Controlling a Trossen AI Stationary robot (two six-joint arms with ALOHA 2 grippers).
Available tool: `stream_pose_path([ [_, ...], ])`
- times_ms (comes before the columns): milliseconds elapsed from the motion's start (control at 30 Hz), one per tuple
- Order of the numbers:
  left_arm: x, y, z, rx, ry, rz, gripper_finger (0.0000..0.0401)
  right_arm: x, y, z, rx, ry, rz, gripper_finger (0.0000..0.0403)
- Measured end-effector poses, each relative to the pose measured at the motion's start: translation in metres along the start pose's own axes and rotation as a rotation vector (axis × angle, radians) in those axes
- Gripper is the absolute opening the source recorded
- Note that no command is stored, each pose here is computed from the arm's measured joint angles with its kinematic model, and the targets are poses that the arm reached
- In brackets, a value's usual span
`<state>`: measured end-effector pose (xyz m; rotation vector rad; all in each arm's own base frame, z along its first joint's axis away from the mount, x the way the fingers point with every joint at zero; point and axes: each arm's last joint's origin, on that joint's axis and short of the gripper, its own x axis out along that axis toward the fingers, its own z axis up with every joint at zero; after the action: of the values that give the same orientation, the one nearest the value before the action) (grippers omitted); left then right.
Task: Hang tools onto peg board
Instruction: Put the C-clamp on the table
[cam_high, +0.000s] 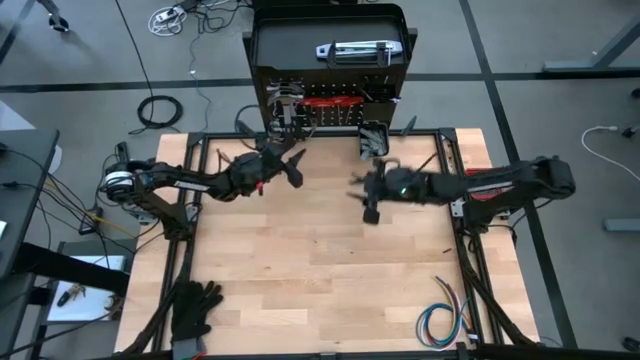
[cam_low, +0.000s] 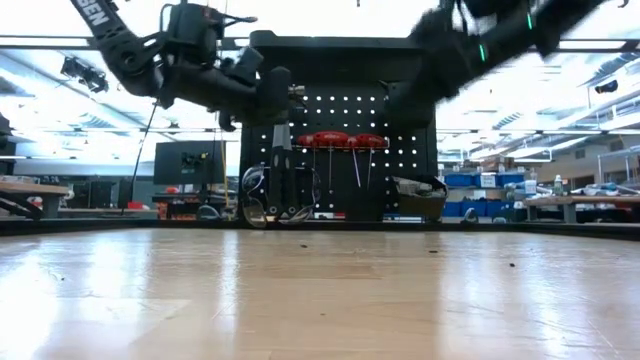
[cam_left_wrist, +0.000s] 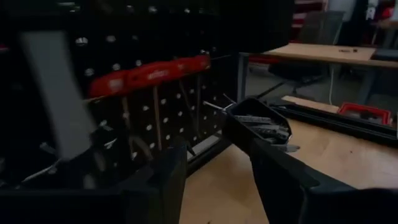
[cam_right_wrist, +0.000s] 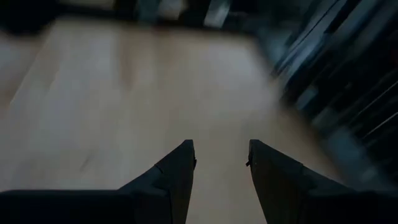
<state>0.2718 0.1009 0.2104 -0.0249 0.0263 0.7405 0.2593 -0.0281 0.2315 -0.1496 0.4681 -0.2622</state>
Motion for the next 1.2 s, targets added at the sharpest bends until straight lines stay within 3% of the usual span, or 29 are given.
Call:
stream_pose_path([
  [233,0.002,-0.009,0.008,0.034,-0.02,-0.04,0.0174,-0.058,-0.054,0.114,-0.104,-0.259,-0.154,0.0159],
  [500,0.002,-0.01,0.008,0.064,-0.02,-0.046,0.0174,-0.078,-0.105,0.176,-0.207,-0.305,-0.24,0.0152],
  [667,0.002,-0.011,0.007,0.061,-0.016,-0.047,0.0174,-0.072,-0.14,0.197,-0.292,-0.217,-0.33,0.016],
  [933,0.0,-0.014,-0.001,0.015,0.071,-0.115,0.0174,-0.07,-0.206,0.218,-0.3,-0.037,-0.45,0.019],
  [1200,-0.006,-0.024,-0.008,0.026,0.137,-0.151,0.0174,-0.075,-0.242,0.228,-0.256,0.078,-0.414,0.0195],
])
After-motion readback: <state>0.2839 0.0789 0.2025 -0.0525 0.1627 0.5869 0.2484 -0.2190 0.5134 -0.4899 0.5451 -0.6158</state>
